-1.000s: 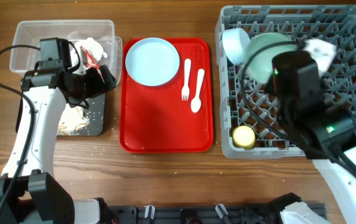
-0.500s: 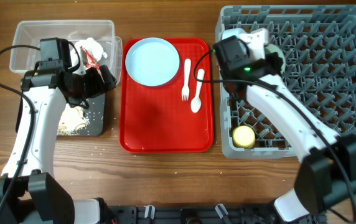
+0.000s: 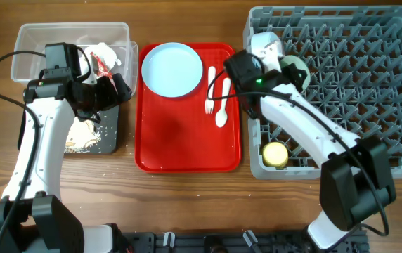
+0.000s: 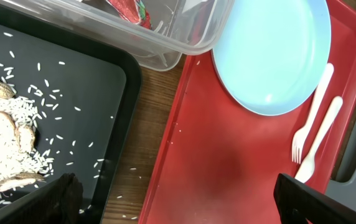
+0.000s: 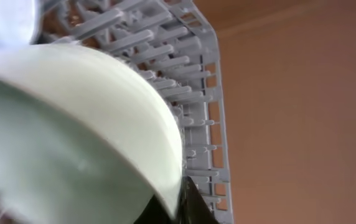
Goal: Sort waste into correct bins and load items into the dishwasher rack
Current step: 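Reach right gripper to the light-blue plate and grasp its rim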
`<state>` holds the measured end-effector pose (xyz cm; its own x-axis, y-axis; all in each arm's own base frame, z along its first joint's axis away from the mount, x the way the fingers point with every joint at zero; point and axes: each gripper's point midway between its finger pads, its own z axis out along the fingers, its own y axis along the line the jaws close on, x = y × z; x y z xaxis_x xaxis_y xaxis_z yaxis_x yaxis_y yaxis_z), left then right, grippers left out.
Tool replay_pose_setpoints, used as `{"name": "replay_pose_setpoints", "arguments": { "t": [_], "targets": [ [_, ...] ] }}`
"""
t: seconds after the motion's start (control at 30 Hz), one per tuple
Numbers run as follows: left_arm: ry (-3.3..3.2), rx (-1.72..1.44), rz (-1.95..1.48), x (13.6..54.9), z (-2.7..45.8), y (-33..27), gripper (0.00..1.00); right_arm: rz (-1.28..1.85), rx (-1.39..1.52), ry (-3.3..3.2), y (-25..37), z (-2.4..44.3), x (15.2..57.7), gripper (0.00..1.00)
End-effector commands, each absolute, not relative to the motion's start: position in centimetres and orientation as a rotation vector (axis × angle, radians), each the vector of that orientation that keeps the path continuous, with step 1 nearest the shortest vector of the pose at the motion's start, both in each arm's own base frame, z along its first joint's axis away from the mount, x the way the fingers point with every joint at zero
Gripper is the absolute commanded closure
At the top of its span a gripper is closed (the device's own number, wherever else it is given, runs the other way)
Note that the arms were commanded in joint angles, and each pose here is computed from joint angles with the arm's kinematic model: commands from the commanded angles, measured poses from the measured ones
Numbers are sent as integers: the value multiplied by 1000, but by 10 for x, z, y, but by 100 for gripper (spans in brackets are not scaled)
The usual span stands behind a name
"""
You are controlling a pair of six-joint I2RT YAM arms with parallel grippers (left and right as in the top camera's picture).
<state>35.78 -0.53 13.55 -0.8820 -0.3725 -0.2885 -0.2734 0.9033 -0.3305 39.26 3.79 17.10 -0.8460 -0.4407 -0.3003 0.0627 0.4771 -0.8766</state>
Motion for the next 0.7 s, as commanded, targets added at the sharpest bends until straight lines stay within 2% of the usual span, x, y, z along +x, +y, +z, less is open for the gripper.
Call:
{"name": "replay_pose_setpoints", "arguments": {
  "t": [0.0, 0.03, 0.2, 0.37, 0.43, 0.5, 0.67],
  "targets": [
    [2694, -464, -388, 361, 144, -2, 0, -1205, -652, 2356, 88, 133, 379, 64],
    [2694, -464, -388, 361, 144, -2, 0, -1176, -677, 2361, 95, 130, 377, 57],
    [2694, -464, -388, 361, 144, -2, 0, -1003, -720, 2391, 126, 118, 375, 39],
    [2694, -464, -388, 361, 144, -2, 0, -902, -701, 2402, 136, 119, 378, 32],
    [2694, -464, -388, 361, 144, -2, 0, -876, -674, 2382, 140, 129, 382, 31],
    [2694, -464, -388, 361, 144, -2, 0, -812, -625, 2348, 148, 148, 390, 25],
    [2694, -464, -388, 361, 144, -2, 0, -51, -608, 2200, 253, 202, 418, 24]
  ]
}}
